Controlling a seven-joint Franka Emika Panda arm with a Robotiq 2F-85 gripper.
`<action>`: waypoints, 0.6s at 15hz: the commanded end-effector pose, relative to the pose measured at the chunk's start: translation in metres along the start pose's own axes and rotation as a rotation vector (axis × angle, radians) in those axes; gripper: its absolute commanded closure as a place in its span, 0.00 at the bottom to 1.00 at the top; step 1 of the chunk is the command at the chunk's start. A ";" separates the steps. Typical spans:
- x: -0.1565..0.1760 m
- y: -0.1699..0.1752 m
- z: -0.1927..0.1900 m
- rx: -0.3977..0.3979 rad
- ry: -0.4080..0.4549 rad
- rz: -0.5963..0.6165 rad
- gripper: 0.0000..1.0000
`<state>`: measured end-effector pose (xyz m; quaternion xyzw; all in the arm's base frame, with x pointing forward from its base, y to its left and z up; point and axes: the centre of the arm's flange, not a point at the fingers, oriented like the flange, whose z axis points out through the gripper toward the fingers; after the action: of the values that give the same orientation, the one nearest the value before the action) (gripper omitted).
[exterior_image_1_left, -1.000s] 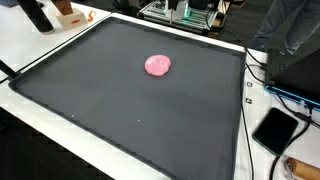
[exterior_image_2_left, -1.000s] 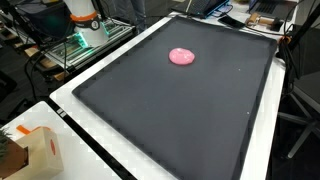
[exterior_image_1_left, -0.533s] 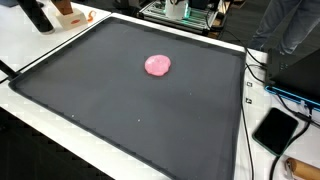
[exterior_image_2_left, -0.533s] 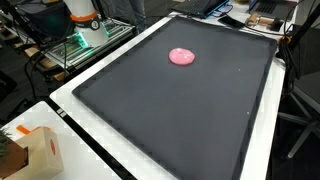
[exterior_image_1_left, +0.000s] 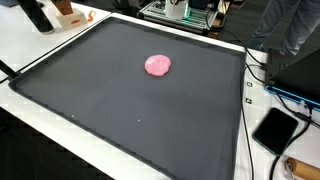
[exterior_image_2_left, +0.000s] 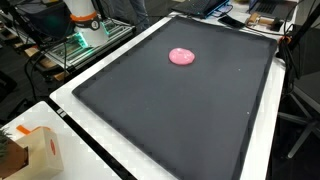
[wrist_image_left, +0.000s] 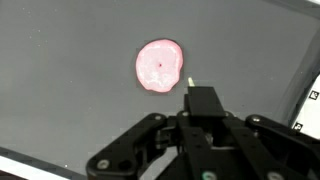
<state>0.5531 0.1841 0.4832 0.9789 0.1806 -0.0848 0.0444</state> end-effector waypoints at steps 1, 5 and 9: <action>0.000 0.000 0.000 0.000 0.000 0.000 0.87; -0.001 0.005 0.014 0.039 0.005 0.005 0.97; -0.009 0.003 0.027 0.045 0.084 -0.019 0.97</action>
<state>0.5580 0.1816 0.4715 0.9808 0.1786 -0.0713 0.0331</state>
